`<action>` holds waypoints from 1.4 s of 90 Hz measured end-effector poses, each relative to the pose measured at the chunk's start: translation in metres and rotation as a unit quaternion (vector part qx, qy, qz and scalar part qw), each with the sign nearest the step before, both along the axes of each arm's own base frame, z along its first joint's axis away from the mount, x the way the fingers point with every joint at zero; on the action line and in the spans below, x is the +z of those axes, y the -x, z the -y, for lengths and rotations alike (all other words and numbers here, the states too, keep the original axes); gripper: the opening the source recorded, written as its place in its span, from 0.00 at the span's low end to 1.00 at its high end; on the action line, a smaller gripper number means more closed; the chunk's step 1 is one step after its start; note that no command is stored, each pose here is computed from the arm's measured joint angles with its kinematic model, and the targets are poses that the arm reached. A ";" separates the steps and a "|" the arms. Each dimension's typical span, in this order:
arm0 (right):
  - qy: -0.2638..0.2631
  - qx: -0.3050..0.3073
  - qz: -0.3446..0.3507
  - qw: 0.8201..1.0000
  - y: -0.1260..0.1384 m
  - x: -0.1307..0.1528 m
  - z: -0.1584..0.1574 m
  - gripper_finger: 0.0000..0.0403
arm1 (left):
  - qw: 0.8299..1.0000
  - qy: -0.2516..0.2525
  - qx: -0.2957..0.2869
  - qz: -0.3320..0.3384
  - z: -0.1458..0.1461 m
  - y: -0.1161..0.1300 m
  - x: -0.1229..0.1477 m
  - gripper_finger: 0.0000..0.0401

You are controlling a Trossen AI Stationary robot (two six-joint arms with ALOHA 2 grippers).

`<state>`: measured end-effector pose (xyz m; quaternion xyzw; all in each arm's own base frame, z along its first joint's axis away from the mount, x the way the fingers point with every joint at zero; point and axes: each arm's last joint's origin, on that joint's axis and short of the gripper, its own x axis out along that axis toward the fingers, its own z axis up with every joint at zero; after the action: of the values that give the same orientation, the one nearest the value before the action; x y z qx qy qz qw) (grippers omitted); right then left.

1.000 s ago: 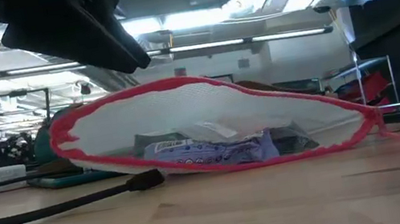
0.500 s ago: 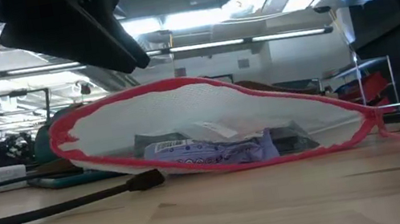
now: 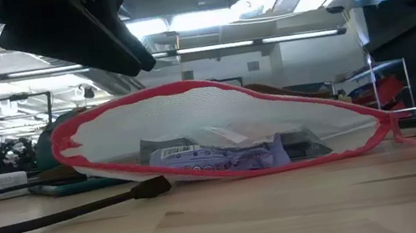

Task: Unpack backpack
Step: Put the blue playing cards into the pink zipper pouch

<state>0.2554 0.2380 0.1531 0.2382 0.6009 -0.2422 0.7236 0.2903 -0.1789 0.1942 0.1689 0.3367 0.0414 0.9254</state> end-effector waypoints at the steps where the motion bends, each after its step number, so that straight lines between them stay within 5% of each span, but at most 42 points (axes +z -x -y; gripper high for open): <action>1: 0.000 0.001 0.002 1.000 -0.001 0.001 0.000 0.72 | 1.000 0.000 0.000 0.000 0.000 0.000 0.000 0.41; 47: 0.046 0.042 0.083 0.995 -0.028 0.025 0.007 0.72 | 0.998 0.040 -0.035 -0.021 0.007 0.003 -0.001 0.41; 80: 0.037 0.074 0.136 0.987 -0.058 0.029 0.024 0.72 | 0.998 -0.015 -0.014 -0.053 0.004 -0.010 -0.039 0.41; 100: 0.037 0.078 0.142 0.986 -0.063 0.030 0.028 0.72 | 0.998 -0.044 0.030 -0.034 -0.004 -0.015 -0.040 0.41; 126: 0.036 0.079 0.142 0.986 -0.063 0.030 0.028 0.72 | 0.999 -0.006 0.000 -0.050 0.004 -0.011 -0.041 0.41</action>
<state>0.3180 0.2101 0.1832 0.1955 0.5001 -0.1694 0.8264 0.3011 -0.1830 0.1528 0.1763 0.3826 0.0348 0.9063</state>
